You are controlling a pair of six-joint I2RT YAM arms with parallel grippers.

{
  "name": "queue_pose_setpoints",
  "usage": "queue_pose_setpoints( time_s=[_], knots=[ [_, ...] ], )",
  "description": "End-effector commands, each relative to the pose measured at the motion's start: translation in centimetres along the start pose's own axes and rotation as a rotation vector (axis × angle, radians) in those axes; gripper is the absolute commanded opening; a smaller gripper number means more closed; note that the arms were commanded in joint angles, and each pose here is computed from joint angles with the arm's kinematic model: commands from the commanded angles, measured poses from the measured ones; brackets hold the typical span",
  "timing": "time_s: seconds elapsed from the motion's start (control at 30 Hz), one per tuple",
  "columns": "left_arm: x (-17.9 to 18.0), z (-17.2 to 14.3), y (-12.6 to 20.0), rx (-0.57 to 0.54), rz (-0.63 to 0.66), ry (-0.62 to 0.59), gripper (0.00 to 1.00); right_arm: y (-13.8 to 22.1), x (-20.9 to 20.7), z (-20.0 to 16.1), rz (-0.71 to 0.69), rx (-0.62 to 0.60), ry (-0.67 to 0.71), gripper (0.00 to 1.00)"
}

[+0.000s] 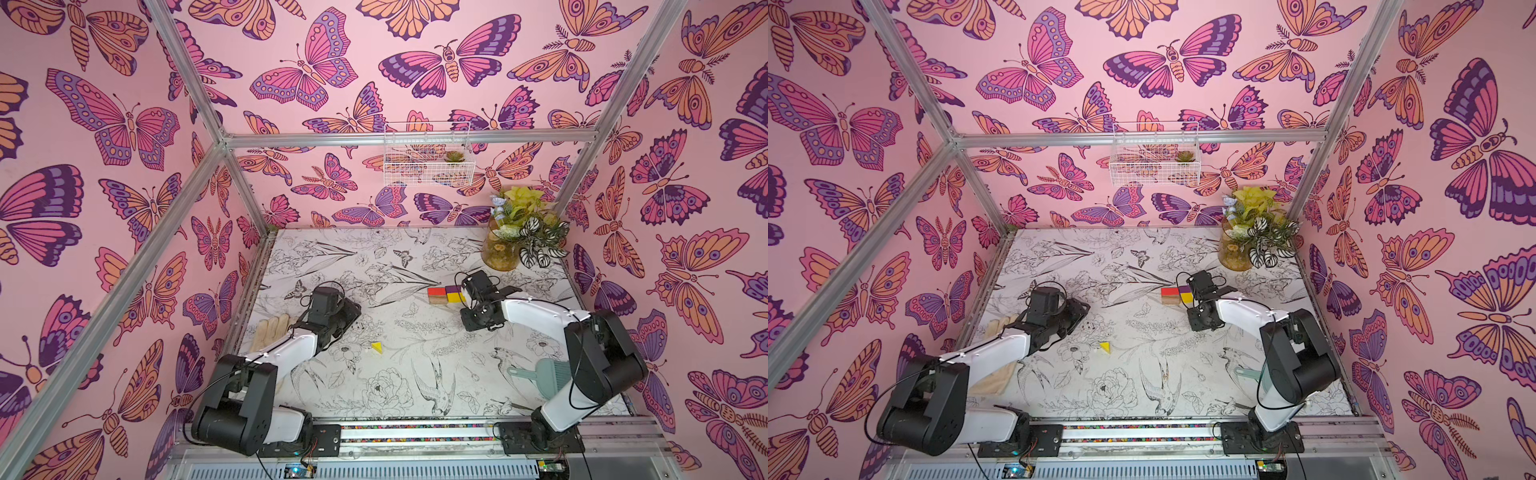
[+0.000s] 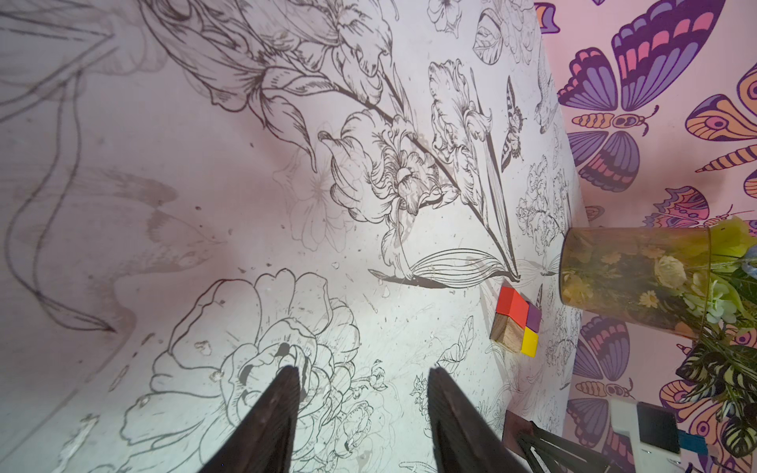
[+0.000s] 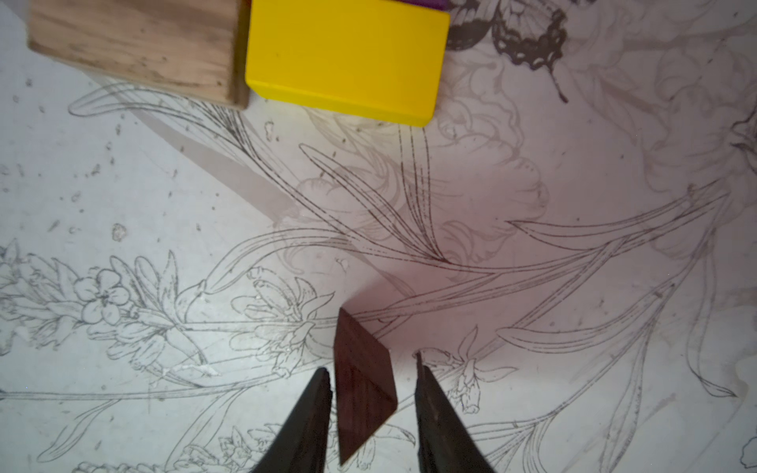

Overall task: Assemble a piece of candy with building blocks
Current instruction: Pick up the building block from the center of the board.

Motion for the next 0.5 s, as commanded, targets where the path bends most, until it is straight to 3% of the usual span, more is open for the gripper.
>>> queue_pose_setpoints(
  time_s=[0.0, 0.47],
  knots=[
    [0.03, -0.15, 0.02, 0.004, 0.002, -0.002, 0.54, 0.22, 0.28, 0.87, -0.001, -0.017, 0.008, 0.36],
    [0.26, -0.27, 0.04, 0.004, 0.006, 0.001, 0.54, -0.02, 0.33, 0.73, 0.003, -0.007, 0.004, 0.29]
  ],
)
Point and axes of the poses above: each gripper's point midway between its finger pads, its own y axis back along the fingers, its own x axis along the line the jaws close on, z = x × y, the point moved 4 cm from there along y, back along the fingers
